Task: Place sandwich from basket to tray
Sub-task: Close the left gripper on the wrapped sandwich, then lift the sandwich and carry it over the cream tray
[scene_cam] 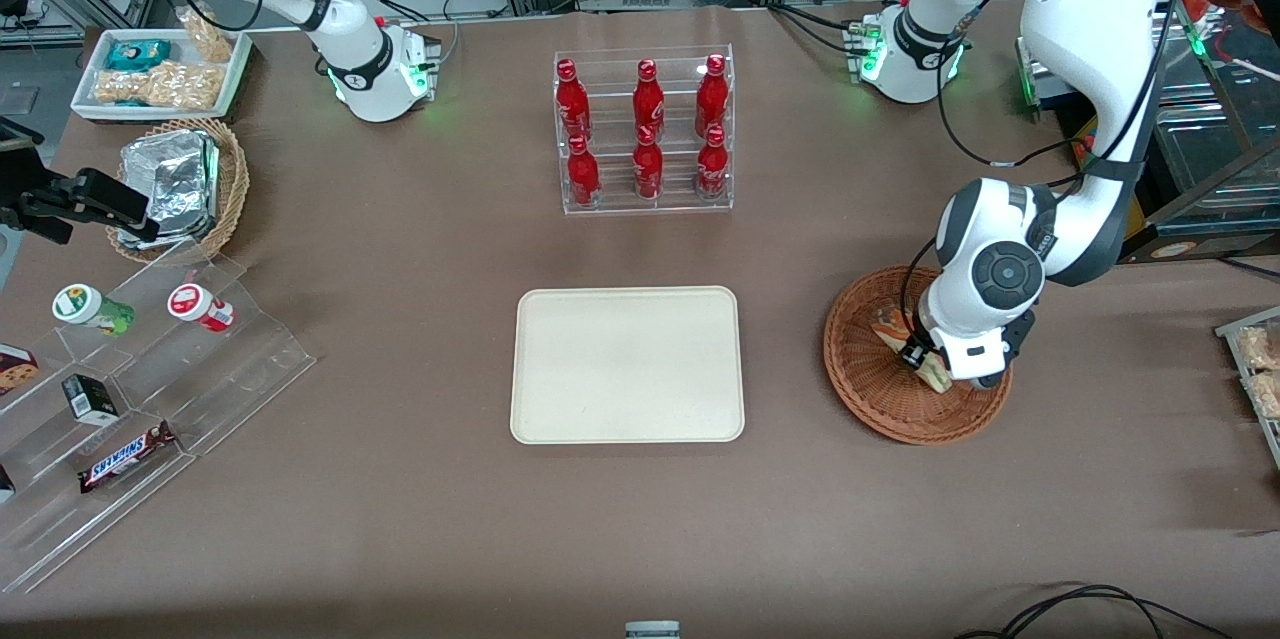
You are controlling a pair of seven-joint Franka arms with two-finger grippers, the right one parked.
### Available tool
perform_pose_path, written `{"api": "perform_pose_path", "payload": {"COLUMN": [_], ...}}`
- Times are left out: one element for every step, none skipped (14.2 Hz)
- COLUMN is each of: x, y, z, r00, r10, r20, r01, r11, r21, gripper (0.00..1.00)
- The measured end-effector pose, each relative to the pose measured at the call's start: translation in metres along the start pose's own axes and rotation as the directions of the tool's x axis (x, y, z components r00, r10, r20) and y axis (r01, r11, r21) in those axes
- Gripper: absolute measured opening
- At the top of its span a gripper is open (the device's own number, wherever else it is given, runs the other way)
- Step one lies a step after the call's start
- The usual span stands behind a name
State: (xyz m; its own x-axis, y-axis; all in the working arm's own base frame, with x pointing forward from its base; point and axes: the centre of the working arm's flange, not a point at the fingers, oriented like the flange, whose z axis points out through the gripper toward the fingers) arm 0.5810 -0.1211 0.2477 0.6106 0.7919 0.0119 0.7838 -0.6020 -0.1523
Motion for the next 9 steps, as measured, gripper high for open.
{"api": "perform_pose_path", "payload": {"x": [0.001, 0.002, 0.003, 0.003, 0.002, -0.005, -0.018, -0.036, -0.055], "y": [0.0, 0.0, 0.003, 0.009, 0.016, 0.024, 0.033, 0.046, 0.064], "z": [-0.004, -0.012, -0.027, -0.046, -0.064, -0.077, -0.085, -0.09, -0.095], "r00": [1.0, 0.999, 0.998, 0.997, 0.995, 0.99, 0.981, 0.966, 0.945], "r10": [0.019, 0.037, 0.047, 0.053, 0.074, 0.119, 0.177, 0.244, 0.32], "r20": [0.007, 0.018, 0.037, 0.058, 0.072, 0.078, 0.081, 0.081, 0.069], "r01": [-0.02, -0.038, -0.05, -0.057, -0.078, -0.121, -0.178, -0.244, -0.318], "r11": [1.0, 0.998, 0.996, 0.996, 0.996, 0.992, 0.984, 0.97, 0.947], "r21": [0.023, 0.053, 0.074, 0.072, 0.053, 0.029, 0.007, -0.017, -0.047], "gripper": [0.49, 0.39, 0.35, 0.3, 0.22, 0.18, 0.17, 0.17, 0.17]}}
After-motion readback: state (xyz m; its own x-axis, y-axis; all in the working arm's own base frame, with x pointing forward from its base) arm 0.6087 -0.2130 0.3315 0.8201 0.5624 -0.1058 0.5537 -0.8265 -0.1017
